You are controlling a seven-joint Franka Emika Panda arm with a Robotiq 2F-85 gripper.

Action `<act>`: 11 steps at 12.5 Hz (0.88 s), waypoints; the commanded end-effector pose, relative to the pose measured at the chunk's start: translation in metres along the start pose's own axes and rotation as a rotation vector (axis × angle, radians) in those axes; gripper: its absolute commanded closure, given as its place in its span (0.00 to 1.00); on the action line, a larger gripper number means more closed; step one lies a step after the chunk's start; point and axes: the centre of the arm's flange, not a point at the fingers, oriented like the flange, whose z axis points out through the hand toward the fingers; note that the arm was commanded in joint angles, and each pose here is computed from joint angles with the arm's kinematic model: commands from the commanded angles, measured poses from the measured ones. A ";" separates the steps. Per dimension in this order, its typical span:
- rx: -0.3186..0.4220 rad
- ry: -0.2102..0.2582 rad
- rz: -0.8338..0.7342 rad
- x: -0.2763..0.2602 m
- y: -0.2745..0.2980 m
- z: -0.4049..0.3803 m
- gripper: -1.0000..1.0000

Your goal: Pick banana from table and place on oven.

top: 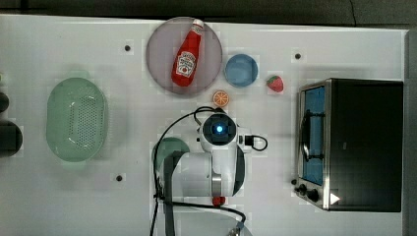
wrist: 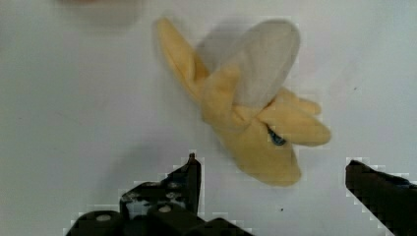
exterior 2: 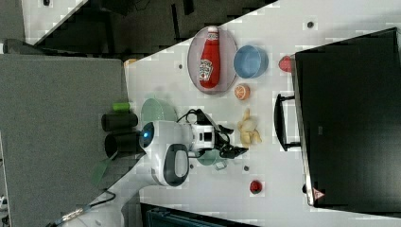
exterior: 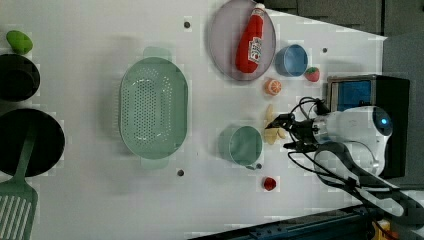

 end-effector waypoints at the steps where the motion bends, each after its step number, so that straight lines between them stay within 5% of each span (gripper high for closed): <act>1: 0.067 0.062 0.049 0.013 -0.004 -0.012 0.00; 4: 0.066 0.061 0.047 0.012 -0.005 0.005 0.04; 9: 0.082 0.074 0.044 0.013 -0.008 0.006 0.64; 11: 0.097 0.089 0.044 0.015 -0.010 0.001 0.73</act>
